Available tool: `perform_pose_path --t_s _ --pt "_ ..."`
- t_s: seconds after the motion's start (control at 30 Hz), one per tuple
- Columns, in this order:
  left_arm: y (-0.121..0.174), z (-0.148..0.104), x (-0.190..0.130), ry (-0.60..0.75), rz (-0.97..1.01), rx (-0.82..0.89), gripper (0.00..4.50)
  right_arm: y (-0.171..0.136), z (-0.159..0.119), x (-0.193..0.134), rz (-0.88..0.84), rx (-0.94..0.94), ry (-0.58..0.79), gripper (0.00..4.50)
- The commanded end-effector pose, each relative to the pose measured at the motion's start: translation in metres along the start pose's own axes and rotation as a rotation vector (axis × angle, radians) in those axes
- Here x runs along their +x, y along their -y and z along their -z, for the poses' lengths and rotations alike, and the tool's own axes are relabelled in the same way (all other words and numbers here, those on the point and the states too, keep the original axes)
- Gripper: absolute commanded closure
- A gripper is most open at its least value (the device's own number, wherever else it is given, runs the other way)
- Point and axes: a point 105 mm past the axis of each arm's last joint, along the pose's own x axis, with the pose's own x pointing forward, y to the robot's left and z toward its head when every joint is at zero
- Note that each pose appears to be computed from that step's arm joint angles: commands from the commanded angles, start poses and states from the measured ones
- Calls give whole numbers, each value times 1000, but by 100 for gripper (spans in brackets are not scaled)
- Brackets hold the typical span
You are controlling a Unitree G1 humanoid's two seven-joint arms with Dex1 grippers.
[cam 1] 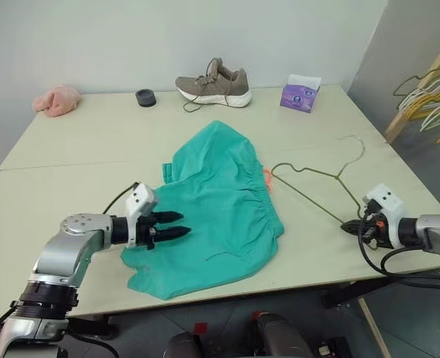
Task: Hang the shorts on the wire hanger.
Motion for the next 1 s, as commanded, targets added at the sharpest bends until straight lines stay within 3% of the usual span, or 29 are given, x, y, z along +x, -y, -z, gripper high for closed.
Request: perform_pose_path --t_s 0.03,0.3,0.6,0.8,0.9,1.0 --pt "3 -8 -1 11 6 59 193 -6 -7 -1 -20 -23 17 450" --pt "3 -7 -6 13 -12 62 193 -47 -19 8 -198 -90 -8 450" --pt "-10 -12 -18 28 -112 66 193 -71 -52 5 -257 -226 74 450" --pt "-18 -19 -22 39 -153 78 193 -101 -50 17 -334 -337 48 450" --pt "-19 -20 -21 40 -159 83 193 -105 -42 27 -337 -357 28 450" --pt "-17 -22 -20 45 -157 85 193 -102 -52 26 -325 -334 83 450"
